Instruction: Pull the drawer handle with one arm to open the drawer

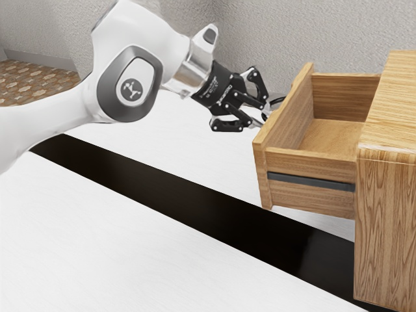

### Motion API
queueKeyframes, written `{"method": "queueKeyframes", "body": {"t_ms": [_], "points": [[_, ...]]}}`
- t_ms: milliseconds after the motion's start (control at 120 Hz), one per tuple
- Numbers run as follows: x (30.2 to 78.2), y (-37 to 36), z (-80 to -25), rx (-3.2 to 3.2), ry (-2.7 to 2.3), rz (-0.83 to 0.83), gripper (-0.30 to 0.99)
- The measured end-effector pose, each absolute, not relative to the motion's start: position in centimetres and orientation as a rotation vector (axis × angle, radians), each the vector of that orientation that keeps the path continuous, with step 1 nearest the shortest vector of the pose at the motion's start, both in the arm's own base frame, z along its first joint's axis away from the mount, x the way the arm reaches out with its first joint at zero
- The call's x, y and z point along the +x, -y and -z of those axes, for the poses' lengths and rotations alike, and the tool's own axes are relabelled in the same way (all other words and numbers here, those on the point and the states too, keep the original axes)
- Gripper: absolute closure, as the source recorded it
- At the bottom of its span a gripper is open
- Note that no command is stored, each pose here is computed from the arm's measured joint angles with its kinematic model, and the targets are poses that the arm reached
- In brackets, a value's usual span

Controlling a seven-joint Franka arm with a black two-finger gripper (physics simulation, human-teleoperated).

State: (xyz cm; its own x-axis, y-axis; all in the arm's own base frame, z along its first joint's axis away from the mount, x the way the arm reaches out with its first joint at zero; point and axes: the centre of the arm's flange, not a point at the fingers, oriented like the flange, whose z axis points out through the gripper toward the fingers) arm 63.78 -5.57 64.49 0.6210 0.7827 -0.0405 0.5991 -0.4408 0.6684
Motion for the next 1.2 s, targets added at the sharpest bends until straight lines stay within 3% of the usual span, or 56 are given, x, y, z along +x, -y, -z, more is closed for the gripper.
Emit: {"method": "queueKeyframes", "body": {"t_ms": [725, 858, 1033, 1200], "points": [[59.4, -0.5, -65.8, 2.158, -1.161, -0.401, 0.64], [55.6, -0.8, -70.9, 2.154, -1.160, -0.536, 0.36], [50.0, 8.6, -77.8, 2.289, -1.082, -0.791, 0.15], [51.0, 10.5, -76.2, 2.398, -1.257, -0.662, 0.07]]}}
